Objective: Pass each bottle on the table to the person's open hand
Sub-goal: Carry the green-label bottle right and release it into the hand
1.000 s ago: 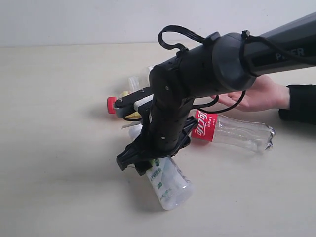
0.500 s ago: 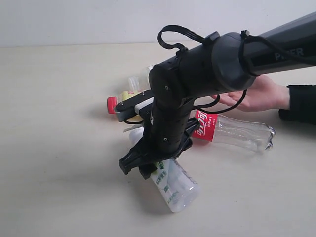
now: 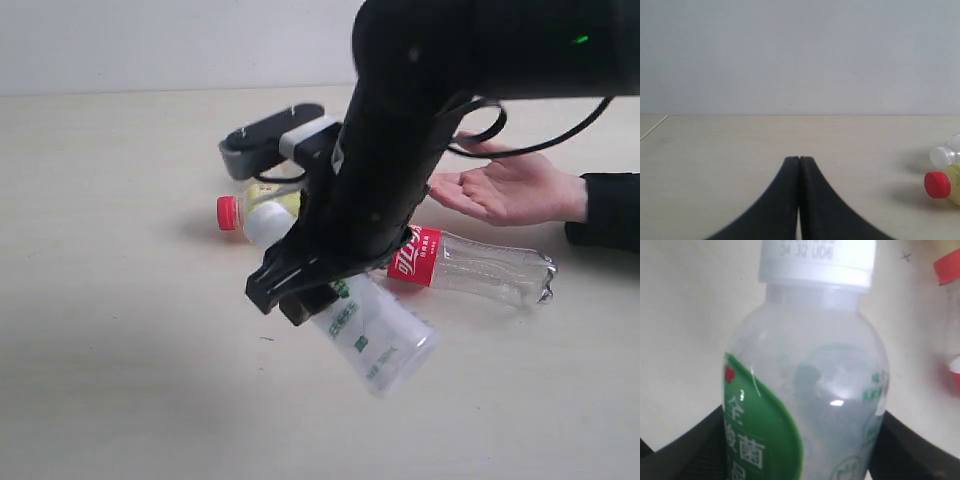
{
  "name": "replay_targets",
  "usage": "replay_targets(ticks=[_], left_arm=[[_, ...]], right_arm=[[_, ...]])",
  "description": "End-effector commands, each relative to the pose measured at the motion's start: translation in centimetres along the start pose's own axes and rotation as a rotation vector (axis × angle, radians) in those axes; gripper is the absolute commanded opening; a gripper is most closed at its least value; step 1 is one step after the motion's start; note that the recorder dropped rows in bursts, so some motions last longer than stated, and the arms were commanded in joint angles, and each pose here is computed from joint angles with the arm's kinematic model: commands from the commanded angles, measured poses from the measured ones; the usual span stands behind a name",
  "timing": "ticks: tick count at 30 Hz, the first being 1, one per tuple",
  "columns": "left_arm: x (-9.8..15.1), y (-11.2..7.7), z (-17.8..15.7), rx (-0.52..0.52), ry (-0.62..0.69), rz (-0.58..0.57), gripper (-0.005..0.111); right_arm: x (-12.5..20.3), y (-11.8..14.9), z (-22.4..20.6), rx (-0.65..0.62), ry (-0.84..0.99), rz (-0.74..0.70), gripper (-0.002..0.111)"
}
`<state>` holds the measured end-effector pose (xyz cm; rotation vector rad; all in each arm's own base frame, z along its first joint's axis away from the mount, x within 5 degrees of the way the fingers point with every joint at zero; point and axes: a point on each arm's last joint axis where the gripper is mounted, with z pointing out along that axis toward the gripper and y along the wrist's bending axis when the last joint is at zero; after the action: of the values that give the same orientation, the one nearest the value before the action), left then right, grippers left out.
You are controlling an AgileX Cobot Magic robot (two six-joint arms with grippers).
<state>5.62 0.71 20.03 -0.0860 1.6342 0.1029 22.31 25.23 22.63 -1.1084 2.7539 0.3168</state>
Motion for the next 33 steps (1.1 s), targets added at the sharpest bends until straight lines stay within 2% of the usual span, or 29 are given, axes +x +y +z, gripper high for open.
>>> replay_targets(ticks=[1, 4, 7, 11, 17, 24, 29, 33], left_arm=[[0.0, 0.0, 0.0, -0.001, -0.006, 0.001, 0.002], [0.0, 0.0, 0.0, -0.001, -0.006, 0.001, 0.002], [0.0, 0.0, 0.0, -0.001, -0.006, 0.001, 0.002], [0.0, 0.0, 0.0, -0.001, -0.006, 0.001, 0.002], [0.0, 0.0, 0.0, -0.001, -0.006, 0.001, 0.002], [0.0, 0.0, 0.0, -0.001, -0.006, 0.001, 0.002], [0.0, 0.0, 0.0, -0.001, -0.006, 0.001, 0.002], [0.0, 0.0, 0.0, -0.001, -0.006, 0.001, 0.002]], right_arm=[[1.0, -0.8, -5.6, 0.104, -0.132, -0.069, 0.0], [1.8, -2.7, -9.0, 0.211, -0.228, -0.019, 0.0], [2.8, -5.8, -11.6, 0.305, -0.293, 0.092, 0.0], [3.9, -10.0, -12.5, 0.357, -0.293, 0.247, 0.0], [4.5, -14.4, -10.6, 0.363, -0.199, 0.405, 0.0], [4.0, -18.6, -5.8, 0.281, -0.038, 0.515, 0.0], [1.6, -20.4, -4.3, 0.254, 0.032, 0.532, 0.0], [0.2, -21.2, -3.6, 0.235, 0.018, 0.542, 0.0]])
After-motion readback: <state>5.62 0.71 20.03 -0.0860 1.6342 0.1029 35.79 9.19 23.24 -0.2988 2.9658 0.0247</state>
